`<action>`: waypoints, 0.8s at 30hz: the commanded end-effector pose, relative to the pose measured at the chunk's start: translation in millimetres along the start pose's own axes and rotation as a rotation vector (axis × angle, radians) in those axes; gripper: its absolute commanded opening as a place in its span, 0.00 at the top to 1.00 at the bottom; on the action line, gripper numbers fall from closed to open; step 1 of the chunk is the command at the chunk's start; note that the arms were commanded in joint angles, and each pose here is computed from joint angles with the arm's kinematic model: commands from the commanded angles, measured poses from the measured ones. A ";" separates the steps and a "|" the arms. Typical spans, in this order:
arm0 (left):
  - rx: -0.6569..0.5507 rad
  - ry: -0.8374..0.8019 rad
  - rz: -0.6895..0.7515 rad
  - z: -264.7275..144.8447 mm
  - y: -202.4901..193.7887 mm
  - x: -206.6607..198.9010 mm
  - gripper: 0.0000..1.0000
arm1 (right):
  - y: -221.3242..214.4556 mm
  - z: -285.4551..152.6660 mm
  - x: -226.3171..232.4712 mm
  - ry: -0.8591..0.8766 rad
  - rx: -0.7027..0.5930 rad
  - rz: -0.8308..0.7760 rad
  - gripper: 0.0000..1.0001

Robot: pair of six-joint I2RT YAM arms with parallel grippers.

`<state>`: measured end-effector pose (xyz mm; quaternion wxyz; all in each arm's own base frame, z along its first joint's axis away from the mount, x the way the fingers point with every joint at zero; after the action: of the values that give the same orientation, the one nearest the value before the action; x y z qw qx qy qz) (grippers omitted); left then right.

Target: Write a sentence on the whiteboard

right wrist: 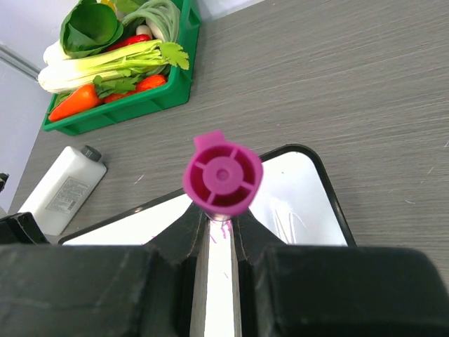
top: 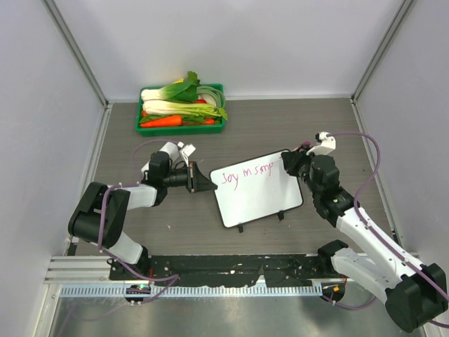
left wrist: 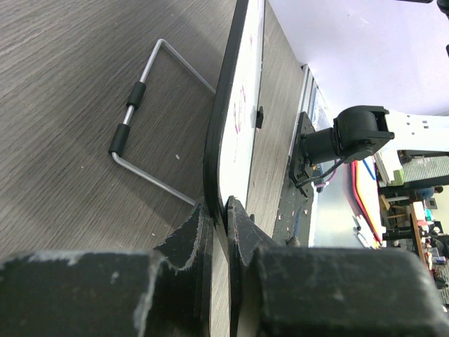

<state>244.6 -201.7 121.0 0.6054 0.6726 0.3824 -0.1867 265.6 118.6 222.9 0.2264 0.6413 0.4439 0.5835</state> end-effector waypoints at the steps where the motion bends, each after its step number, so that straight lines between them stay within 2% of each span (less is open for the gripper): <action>1: 0.036 0.006 0.021 2.1 -11.4 5.7 1.00 | 19.0 0.7 4.1 -0.009 -0.058 0.002 0.99; 13: 0.039 0.004 0.016 2.3 -12.2 6.2 1.00 | 24.0 21.6 -2.6 -0.037 -0.060 0.010 0.99; 24: 0.038 0.003 0.016 2.4 -11.7 6.0 1.00 | 34.1 19.9 6.5 0.005 -0.093 0.032 0.99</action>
<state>244.6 -201.7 121.1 0.6054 0.6726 0.3823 -0.1871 285.7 109.7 212.6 0.2361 0.6610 0.4363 0.5630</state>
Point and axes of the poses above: each gripper's point midway between its finger pads, its own z axis out along the fingers, its own x axis along the line the jaws close on, y = z × x, the point moved 5 cm from there along -z, back along the fingers, and after that the axes turned 5 degrees about z, right-handed, at the moved point
